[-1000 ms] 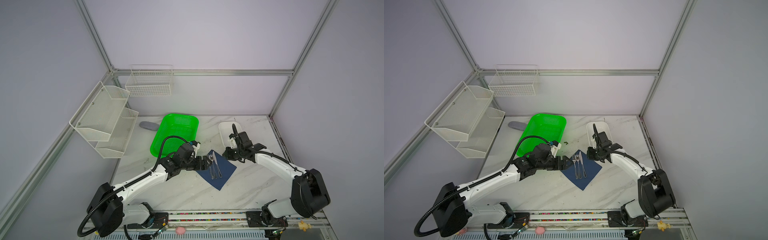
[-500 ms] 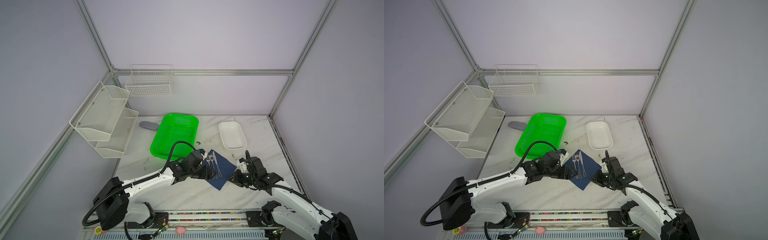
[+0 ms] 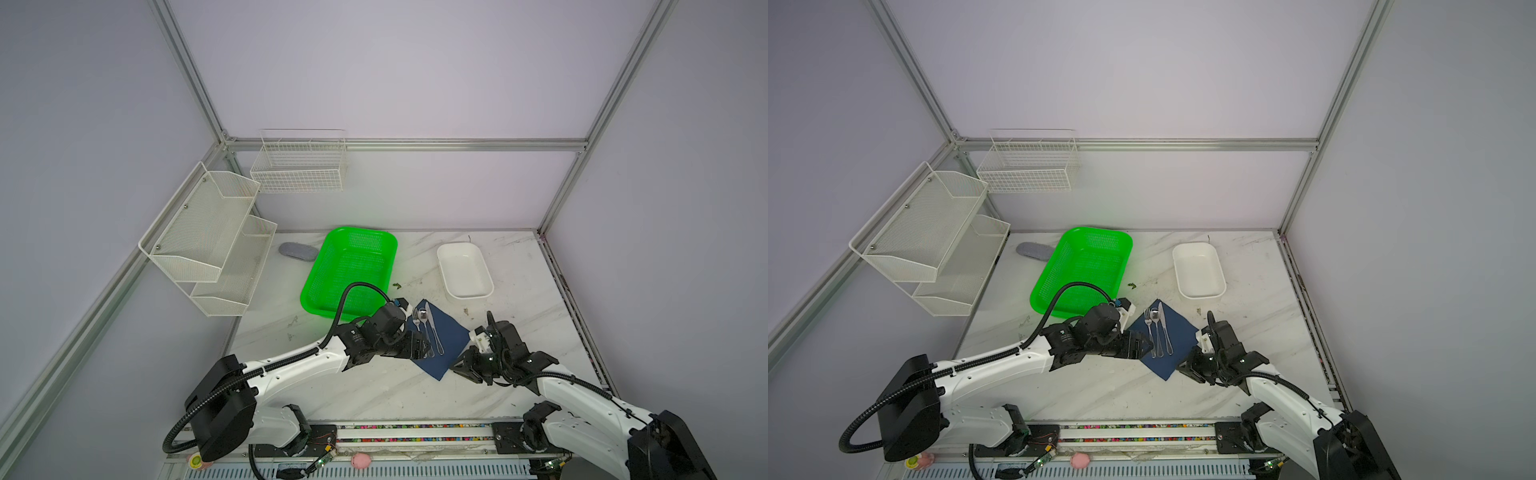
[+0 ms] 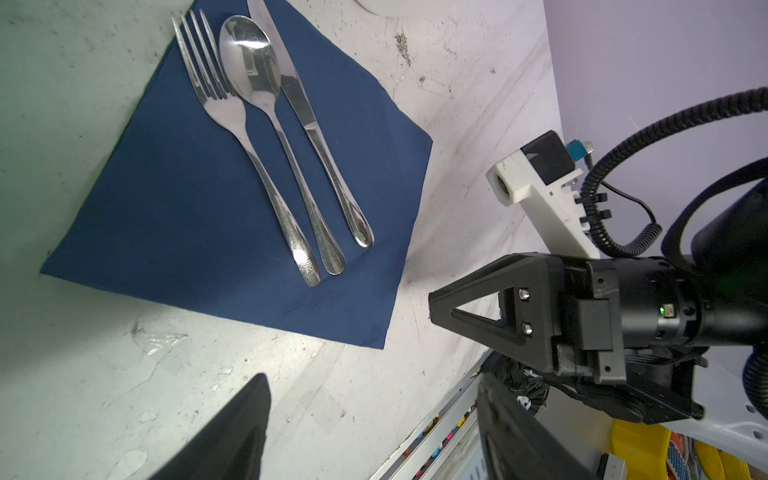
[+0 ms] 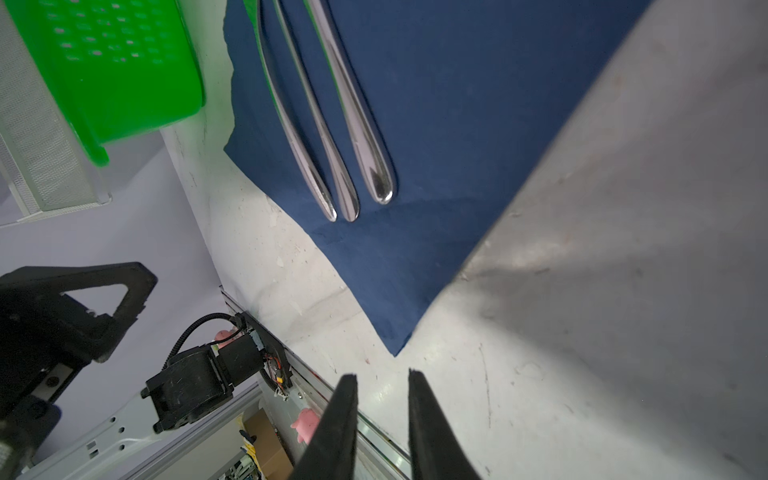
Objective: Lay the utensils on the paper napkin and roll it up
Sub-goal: 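Move the right gripper to the napkin corner nearest the robot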
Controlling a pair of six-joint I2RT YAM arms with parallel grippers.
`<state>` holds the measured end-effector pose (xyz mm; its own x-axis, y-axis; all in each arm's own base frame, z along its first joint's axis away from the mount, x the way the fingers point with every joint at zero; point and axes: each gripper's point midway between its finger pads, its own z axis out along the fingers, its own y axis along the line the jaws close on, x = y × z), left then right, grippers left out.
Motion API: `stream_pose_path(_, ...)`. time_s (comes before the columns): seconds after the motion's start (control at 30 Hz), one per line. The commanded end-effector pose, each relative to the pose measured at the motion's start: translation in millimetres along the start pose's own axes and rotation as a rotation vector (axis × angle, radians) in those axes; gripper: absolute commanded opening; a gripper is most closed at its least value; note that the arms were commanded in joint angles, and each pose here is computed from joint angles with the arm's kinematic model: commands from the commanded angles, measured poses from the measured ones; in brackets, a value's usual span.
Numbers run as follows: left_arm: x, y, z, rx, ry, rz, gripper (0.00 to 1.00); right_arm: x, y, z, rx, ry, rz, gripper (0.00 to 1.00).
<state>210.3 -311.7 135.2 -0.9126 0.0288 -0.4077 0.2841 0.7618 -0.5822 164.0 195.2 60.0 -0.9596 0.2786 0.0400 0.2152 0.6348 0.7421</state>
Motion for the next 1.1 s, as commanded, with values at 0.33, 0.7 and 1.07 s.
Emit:
stream_pose_path(0.33,7,4,3,-0.007,0.019,0.019,0.81,19,0,27,0.028,0.073,0.015,0.32)
stream_pose_path(0.7,7,5,3,-0.013,0.024,0.026,0.82,14,-19,38,0.087,0.044,0.101,0.33)
stream_pose_path(1.07,5,5,0,-0.021,0.017,0.032,0.83,-7,-1,43,0.02,-0.042,0.131,0.35)
